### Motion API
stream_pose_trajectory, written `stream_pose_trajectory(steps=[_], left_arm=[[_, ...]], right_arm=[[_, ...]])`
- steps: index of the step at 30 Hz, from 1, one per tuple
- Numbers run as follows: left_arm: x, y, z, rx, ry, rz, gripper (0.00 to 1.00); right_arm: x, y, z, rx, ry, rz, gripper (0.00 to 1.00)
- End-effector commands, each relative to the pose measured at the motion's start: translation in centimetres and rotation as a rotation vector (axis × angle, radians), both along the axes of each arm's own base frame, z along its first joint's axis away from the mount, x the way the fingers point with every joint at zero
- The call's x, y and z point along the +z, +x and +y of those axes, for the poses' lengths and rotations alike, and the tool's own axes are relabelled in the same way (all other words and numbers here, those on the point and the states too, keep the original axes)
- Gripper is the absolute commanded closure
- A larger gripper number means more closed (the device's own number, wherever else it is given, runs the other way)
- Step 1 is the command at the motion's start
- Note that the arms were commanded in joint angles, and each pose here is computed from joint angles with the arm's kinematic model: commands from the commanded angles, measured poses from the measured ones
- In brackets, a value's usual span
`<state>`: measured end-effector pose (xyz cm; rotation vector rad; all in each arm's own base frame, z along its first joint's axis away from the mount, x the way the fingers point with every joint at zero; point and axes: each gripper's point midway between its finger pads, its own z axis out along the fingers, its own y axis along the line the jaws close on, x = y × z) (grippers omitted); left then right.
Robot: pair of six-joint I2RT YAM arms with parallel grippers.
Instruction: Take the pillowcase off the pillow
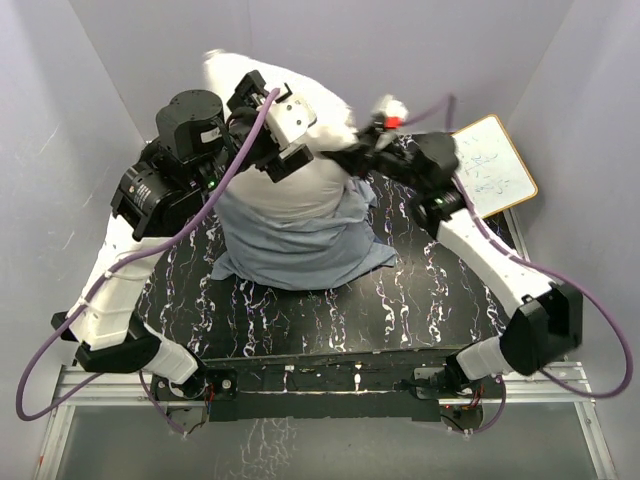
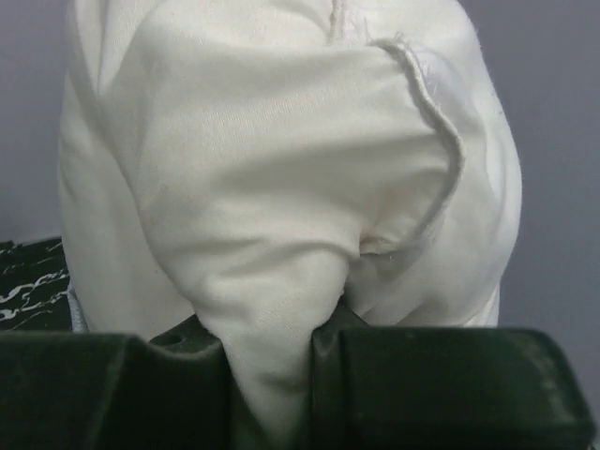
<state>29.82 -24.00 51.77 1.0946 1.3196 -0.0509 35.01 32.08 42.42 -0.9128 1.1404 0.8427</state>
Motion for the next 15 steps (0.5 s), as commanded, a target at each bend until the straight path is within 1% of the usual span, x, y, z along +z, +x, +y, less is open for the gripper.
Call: stream_pose_trajectory(steps=[1,3,4,7,9,10,12,15], left_arm=[[1.0,-0.3,1.9,0.086,-0.086,-0.037,0.11],[-1.9,0.0,1.6,0.09,-0.046,0.018,0.1],[-2.3,-0.6,2.3,0.096,-0.041,0.031,0.1],[-5.1,-0.4,3.1,0.134,0.02,0.098,0.1],[-7.4,0.6,4.3,0.173,0.04,0.178,0.09],[-8.5,1.5,5.4,0.187,0.035,0.231,0.1],[-11.2,3.7,7.9,0.241,-0.02,0.376,0.1],[-14.1,5.5,10.8,0.248,-0.069,0.506,0.11]], right_arm=[[-0.4,-0.8,-7.0,-0.015,0.254,0.147,0.92],[-1.7,-0.9,-8.3,-0.012,0.232,0.167,0.92],[-2.1,-1.2,-9.0,-0.021,0.23,0.161,0.92],[-3.1,-2.7,-11.3,-0.055,0.244,0.119,0.92],[-2.8,-4.2,-12.3,-0.045,0.252,0.081,0.92],[-2.9,-4.7,-12.6,-0.037,0.248,0.074,0.92],[-2.9,-5.7,-12.9,-0.022,0.234,0.055,0.92],[-2.8,-6.7,-12.9,-0.003,0.223,0.035,0.92]])
